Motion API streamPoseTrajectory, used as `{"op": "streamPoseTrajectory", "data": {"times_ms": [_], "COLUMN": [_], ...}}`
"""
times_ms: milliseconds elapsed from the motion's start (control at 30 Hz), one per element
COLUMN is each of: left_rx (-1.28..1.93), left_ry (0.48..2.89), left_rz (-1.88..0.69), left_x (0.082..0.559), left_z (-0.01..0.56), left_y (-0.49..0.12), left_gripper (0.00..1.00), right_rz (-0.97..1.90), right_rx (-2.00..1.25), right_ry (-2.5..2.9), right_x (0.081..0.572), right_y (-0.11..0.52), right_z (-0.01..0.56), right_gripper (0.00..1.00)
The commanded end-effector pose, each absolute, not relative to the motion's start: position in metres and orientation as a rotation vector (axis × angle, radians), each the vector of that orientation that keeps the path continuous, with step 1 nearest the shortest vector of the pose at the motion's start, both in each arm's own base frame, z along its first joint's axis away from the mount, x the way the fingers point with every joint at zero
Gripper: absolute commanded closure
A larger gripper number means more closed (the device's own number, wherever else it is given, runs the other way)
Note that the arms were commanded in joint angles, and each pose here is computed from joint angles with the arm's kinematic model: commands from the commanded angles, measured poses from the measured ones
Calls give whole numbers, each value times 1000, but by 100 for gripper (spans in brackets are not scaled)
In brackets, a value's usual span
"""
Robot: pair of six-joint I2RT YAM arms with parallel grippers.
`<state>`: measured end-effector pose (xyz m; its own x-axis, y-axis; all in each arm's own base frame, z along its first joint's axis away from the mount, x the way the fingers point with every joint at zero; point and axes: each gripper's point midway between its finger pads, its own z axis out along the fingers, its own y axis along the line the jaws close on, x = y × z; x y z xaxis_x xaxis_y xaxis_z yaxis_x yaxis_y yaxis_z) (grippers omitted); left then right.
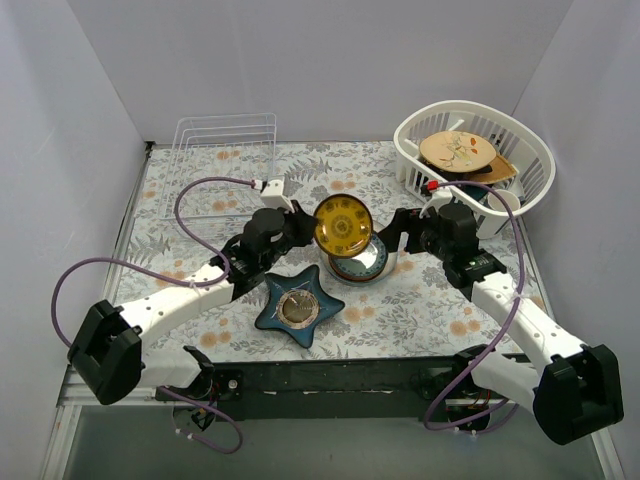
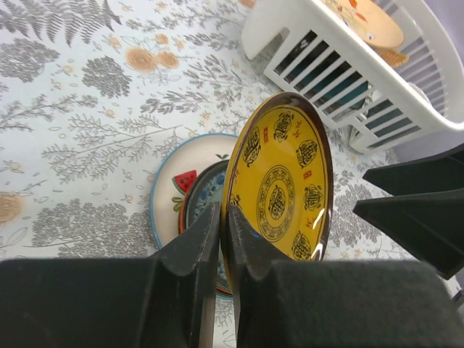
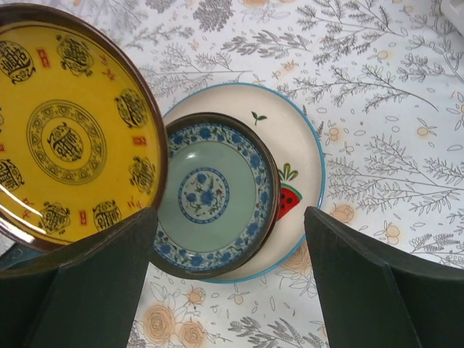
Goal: Load the plates into the dish rack
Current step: Pick up the plate at the center of the board.
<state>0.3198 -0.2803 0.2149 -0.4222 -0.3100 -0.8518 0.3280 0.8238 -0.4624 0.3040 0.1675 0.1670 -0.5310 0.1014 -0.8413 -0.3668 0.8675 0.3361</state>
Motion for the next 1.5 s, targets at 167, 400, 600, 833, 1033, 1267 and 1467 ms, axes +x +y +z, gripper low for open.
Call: {"op": "streamPoseTrajectory", "data": {"times_ms": [167, 400, 600, 833, 1033, 1267, 1467], "left_rx": [-15, -27, -62, -114, -148, -198, -219], "left_ry": [1858, 1834, 1780, 1706, 1701, 1680, 1656], "left_rz": [-796, -758, -666, -534, -433, -261, -228], "left_x": [317, 318, 326, 335, 337, 343, 349], "left_z": [212, 225, 269, 326, 336, 350, 362], "left_y": [-273, -263, -235, -186, -164, -124, -105], "left_gripper": [100, 100, 100, 100, 100, 100, 100], "right_rz": [723, 743, 757, 780, 812, 836, 892], "right_rx": [-209, -220, -227, -248, -266, -285, -303], "right_ry": [1963, 1933, 1883, 1883, 1888, 1903, 1922], "right_x": [309, 308, 306, 302, 301, 299, 293], "right_y": [181, 183, 183, 186, 192, 195, 202], "right_z": [187, 195, 217, 217, 215, 211, 202], "right_gripper": [10, 10, 10, 10, 10, 11, 12]}}
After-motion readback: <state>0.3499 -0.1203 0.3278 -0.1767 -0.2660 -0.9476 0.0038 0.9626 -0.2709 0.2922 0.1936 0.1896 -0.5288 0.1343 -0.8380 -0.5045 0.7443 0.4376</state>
